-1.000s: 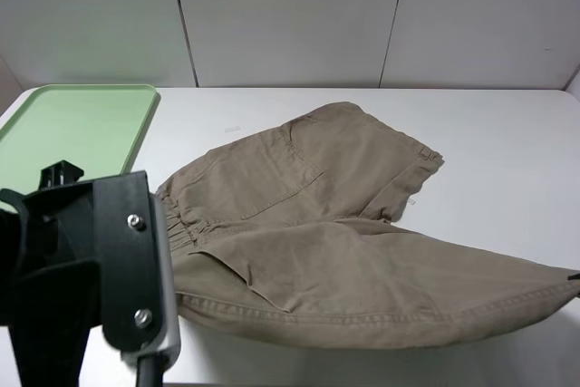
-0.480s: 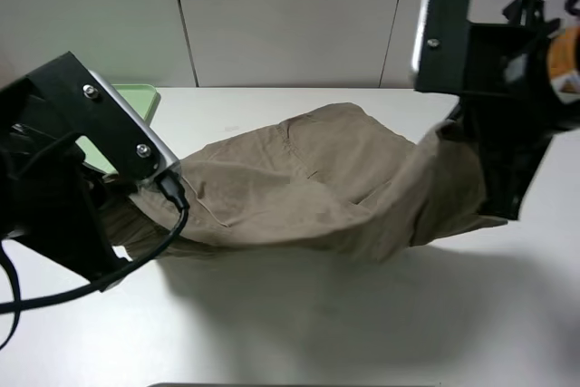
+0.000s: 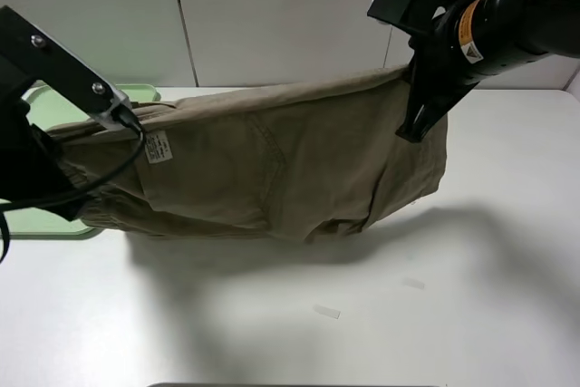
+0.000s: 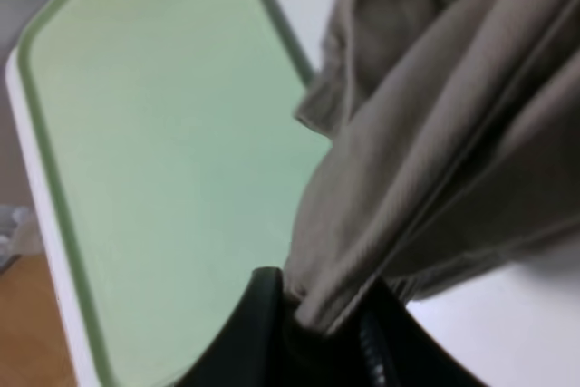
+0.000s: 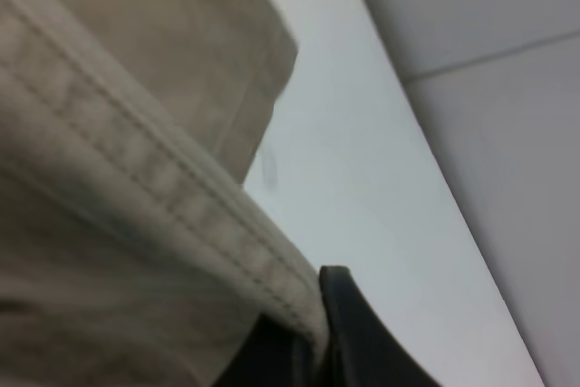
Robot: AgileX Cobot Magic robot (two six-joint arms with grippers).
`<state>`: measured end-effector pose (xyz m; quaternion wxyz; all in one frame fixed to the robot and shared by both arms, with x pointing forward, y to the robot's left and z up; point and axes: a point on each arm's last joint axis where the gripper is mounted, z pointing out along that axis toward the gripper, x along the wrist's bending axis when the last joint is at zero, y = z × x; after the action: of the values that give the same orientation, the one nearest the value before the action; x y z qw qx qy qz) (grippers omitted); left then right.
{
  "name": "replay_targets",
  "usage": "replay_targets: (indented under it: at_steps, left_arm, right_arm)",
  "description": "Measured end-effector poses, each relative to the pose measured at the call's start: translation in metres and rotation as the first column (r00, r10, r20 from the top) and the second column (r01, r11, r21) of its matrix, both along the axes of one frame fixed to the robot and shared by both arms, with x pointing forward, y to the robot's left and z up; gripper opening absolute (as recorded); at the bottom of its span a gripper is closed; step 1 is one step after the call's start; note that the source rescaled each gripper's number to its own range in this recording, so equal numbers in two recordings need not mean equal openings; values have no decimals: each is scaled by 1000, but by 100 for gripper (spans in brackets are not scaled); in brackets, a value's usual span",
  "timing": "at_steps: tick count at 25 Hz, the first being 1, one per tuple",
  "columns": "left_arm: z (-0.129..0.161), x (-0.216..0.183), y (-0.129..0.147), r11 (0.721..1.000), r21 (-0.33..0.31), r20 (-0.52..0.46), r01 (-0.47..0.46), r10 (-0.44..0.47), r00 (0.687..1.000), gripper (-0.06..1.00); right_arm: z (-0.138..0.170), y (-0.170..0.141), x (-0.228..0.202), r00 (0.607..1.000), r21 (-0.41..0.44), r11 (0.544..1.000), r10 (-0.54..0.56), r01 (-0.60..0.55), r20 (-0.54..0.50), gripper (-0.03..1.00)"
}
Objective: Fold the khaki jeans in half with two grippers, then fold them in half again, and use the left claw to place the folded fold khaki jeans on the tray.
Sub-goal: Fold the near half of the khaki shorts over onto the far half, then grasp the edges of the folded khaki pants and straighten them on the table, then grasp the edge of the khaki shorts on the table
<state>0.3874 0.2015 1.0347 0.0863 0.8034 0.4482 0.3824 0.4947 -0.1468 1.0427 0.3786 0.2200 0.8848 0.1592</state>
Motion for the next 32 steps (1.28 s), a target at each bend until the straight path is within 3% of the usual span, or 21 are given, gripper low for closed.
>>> replay_targets:
  at_steps: [6,15,17,18,20,23,24,26,32]
  left_arm:
    - [0,22,23,995,-52,11,-90,90,996,5]
    - [-1,35,32,989,-133,43,-71,77,996,5]
    - [-1,36,32,991,-122,40,-57,62,997,15]
    - [-1,36,32,992,-112,38,-53,58,998,26]
    - [-1,36,35,994,-85,33,-65,68,997,55]
    - [-2,34,40,993,-51,23,-102,103,994,82]
    - [-2,34,41,994,-46,24,-103,104,994,85]
    - [-1,35,41,994,-35,28,-101,102,994,89]
    - [1,36,42,996,-2,51,-86,86,995,92]
  right_arm:
    - [-13,10,8,999,8,999,51,-51,-6,0]
    - [-52,19,23,995,-73,996,47,-53,-83,0]
    - [-54,19,24,996,-81,996,36,-43,-76,1]
    - [-53,18,25,997,-85,996,26,-32,-72,4]
    - [-53,13,26,998,-113,994,-2,-5,-62,20]
    - [-52,7,29,998,-137,990,-47,41,-43,66]
    - [-51,7,30,998,-134,990,-54,49,-29,79]
    - [-49,6,32,998,-129,989,-67,67,6,93]
    - [-44,-1,36,989,-170,976,-124,136,79,100]
